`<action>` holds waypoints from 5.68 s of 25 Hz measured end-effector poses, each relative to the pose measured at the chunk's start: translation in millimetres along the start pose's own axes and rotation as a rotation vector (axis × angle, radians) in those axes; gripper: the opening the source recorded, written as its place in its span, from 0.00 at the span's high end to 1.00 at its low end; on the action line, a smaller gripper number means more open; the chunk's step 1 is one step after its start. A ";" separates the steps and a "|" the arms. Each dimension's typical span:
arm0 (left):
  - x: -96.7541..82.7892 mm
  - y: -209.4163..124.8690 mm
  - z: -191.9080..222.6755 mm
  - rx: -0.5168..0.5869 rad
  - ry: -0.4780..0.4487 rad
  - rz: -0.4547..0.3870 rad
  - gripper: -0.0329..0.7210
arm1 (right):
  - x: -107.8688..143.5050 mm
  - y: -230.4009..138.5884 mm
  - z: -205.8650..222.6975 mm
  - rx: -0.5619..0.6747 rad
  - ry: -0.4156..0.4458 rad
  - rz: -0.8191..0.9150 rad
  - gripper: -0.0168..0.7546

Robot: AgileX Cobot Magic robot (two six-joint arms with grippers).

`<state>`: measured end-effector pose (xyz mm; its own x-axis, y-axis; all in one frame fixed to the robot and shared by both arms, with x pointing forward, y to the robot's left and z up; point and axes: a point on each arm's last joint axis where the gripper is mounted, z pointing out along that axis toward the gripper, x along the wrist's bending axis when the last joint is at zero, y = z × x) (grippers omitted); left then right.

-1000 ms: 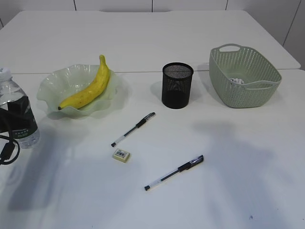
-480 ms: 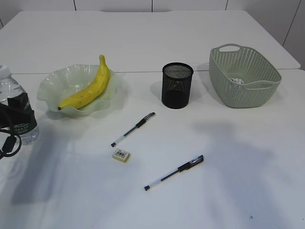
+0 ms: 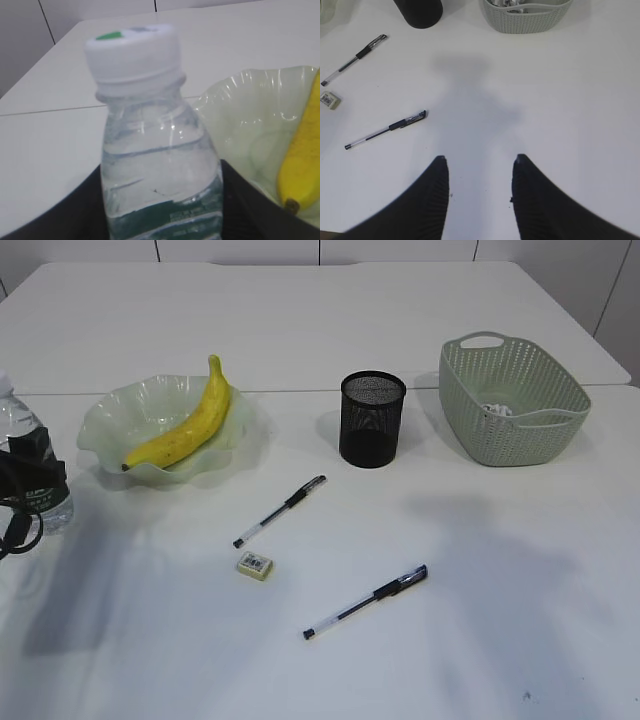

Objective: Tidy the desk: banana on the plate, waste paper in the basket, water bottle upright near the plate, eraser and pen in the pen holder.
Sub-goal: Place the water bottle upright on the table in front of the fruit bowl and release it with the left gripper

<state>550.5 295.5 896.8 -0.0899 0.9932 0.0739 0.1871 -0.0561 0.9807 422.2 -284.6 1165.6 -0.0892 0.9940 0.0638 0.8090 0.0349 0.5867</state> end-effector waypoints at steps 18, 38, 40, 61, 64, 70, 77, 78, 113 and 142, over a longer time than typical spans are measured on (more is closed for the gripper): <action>1.5 -1.6 12.9 -0.025 0.024 0.008 0.45 | -1.4 0.8 0.0 -0.009 -0.015 -0.008 0.57; -0.2 -1.3 13.1 -0.028 0.000 0.023 0.45 | -1.5 1.4 0.0 -0.016 -0.017 -0.009 0.57; -0.2 -1.3 13.1 -0.028 0.000 0.023 0.45 | -1.5 1.4 0.0 -0.016 -0.017 -0.009 0.57; -0.1 1.1 12.2 -0.014 -0.003 0.021 0.43 | -1.5 1.5 0.0 -0.017 -0.017 -0.009 0.57; 0.0 1.1 12.2 -0.014 -0.001 0.021 0.41 | -1.5 1.6 0.0 -0.018 -0.017 -0.009 0.57; 1.0 0.9 12.2 -0.012 0.010 0.015 0.35 | -1.5 1.6 0.0 -0.018 -0.017 -0.009 0.57; 2.4 0.7 12.1 -0.010 0.025 0.008 0.35 | -1.5 1.6 0.0 -0.018 -0.017 -0.009 0.57; 2.4 0.7 12.1 -0.010 0.025 0.008 0.35 | -1.5 1.6 0.0 -0.018 -0.017 -0.009 0.57; -0.1 0.9 12.2 -0.012 -0.002 0.023 0.30 | -1.5 1.6 0.0 -0.018 -0.017 -0.009 0.57; 3.1 9.0 15.3 -0.056 0.036 0.002 0.21 | -1.5 1.6 0.0 -0.018 -0.017 -0.009 0.57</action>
<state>566.9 299.6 903.0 -0.1253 0.9887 0.0818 0.1320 -0.0651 0.9891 423.6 -286.0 1166.4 -0.0862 0.9953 0.0452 0.7979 0.0418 0.6013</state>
